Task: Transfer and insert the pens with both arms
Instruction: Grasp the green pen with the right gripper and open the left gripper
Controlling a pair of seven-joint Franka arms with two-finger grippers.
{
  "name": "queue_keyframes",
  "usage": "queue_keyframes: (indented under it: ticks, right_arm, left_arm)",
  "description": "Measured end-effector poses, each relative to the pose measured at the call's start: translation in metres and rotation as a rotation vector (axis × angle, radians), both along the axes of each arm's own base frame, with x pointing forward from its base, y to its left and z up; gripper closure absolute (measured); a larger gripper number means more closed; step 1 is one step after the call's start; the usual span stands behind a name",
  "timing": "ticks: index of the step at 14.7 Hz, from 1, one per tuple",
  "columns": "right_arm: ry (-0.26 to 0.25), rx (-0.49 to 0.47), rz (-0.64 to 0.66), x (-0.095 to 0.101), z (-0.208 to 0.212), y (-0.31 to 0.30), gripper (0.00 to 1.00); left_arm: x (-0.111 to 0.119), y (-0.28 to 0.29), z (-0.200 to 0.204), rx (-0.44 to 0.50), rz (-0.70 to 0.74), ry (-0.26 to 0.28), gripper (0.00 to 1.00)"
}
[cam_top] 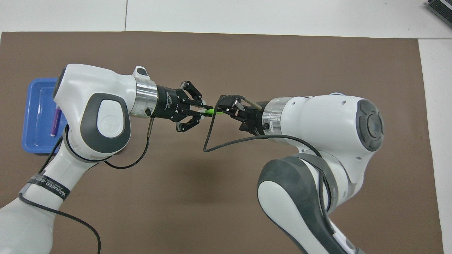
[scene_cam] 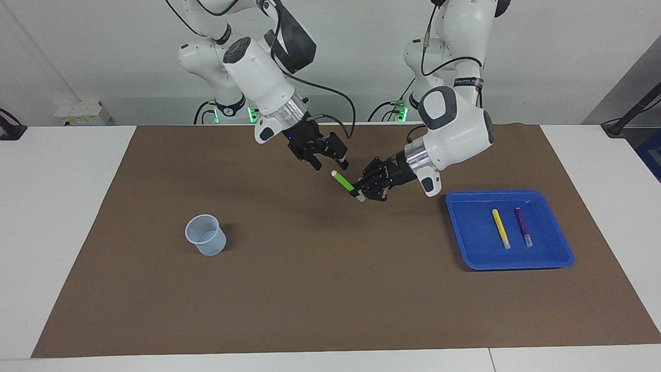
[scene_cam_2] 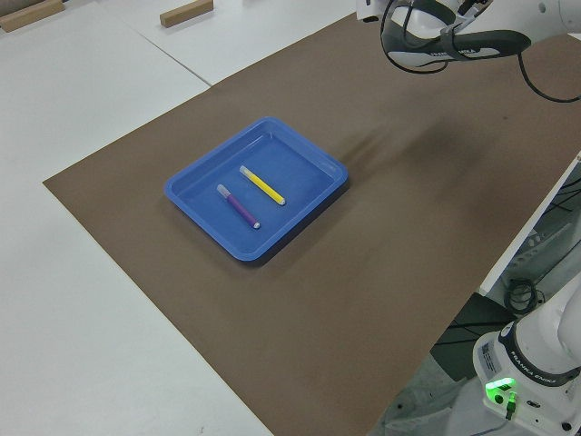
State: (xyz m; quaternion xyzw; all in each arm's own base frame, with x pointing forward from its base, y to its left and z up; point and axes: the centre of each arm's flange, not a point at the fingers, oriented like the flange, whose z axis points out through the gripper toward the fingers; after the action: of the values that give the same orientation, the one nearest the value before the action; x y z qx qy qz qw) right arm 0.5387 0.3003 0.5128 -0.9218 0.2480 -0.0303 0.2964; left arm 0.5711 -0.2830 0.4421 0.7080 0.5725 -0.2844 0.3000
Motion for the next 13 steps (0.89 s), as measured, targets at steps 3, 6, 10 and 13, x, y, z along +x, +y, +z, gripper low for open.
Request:
queue_keyframes:
  ticks: [3,6,10,13]
  right_arm:
    - [-0.004,0.001,-0.001,0.0003,0.0005,0.0003,0.15]
    - [-0.009,0.001,-0.001,0.0008,0.0007,-0.0003,0.26]
    - [-0.033,-0.009,0.028,0.0038,0.0001,-0.0053,0.3]
    - [-0.036,-0.01,0.031,0.0041,0.0002,-0.0057,0.44]
  left_arm:
    - [-0.0031,-0.008,0.0032,-0.006,-0.002,0.008,0.83]
    - [-0.0036,-0.0092,0.004,-0.007,-0.001,0.01,0.83]
    - [-0.0037,-0.0092,0.0042,-0.007,-0.001,0.01,0.83]
    - [-0.0037,-0.0093,0.0045,-0.007,-0.001,0.009,0.83]
